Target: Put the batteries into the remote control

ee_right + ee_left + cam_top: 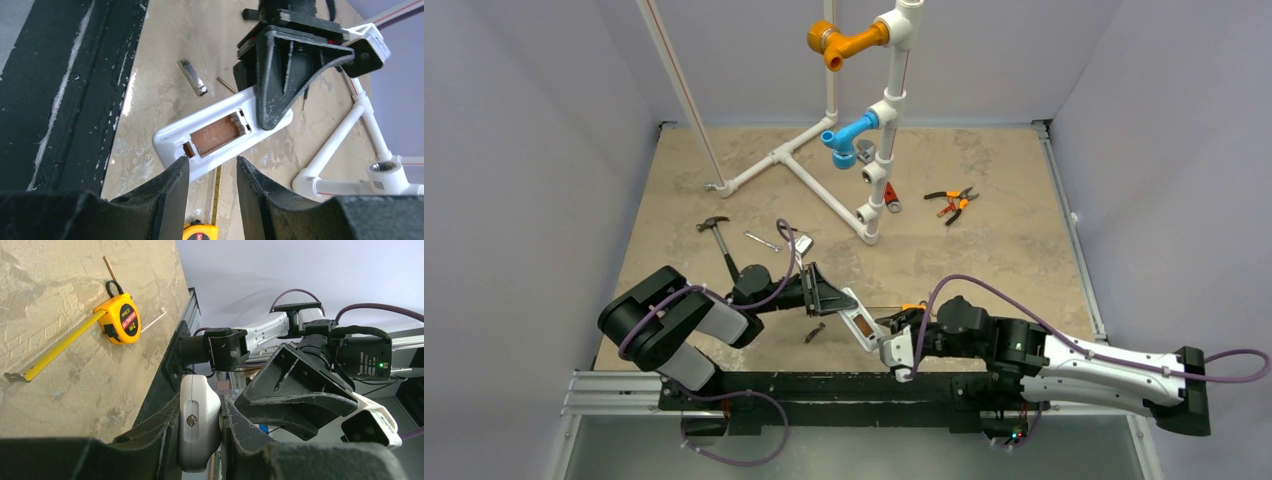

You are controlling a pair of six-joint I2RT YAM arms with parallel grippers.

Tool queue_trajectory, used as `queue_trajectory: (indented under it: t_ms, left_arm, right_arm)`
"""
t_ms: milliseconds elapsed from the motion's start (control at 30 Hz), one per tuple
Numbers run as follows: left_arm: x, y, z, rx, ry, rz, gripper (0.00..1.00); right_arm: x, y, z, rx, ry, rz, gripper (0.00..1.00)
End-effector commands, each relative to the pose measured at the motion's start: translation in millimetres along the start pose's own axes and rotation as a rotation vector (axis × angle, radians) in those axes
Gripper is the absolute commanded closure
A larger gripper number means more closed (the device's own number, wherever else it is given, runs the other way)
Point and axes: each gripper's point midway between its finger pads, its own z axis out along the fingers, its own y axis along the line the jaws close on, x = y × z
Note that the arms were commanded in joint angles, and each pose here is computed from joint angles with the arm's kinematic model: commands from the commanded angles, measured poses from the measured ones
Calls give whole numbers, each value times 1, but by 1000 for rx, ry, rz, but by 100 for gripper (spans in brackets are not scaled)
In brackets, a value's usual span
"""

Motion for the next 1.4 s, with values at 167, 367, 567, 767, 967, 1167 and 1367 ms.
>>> queue_trajectory:
  t_ms: [167, 367, 567, 767, 967, 1167, 1367]
  left_arm:
    - [-9, -13, 8, 64, -18, 55, 100]
    - [-9, -12, 11, 65, -1, 53, 100]
    - [-9, -14, 13, 75, 17, 56, 100]
    - [-7, -17, 14, 84, 33, 58, 100]
    - [-7, -19, 13, 89, 37, 62, 100]
    - [-6, -16, 12, 82, 37, 56, 100]
    - [-6, -16, 13, 82, 38, 59, 100]
  right_arm:
    - [-6, -66, -25, 420, -38, 331, 61]
    - [52, -104, -81, 985, 99, 832, 51]
    - [118, -80, -114, 1220, 359, 1239, 48]
    - [156, -57, -112, 1248, 466, 1435, 44]
    - [190, -47, -98, 1189, 509, 1599, 45]
    - [207, -42, -84, 1117, 553, 1683, 49]
    - [221, -56, -91, 1218, 518, 1656, 51]
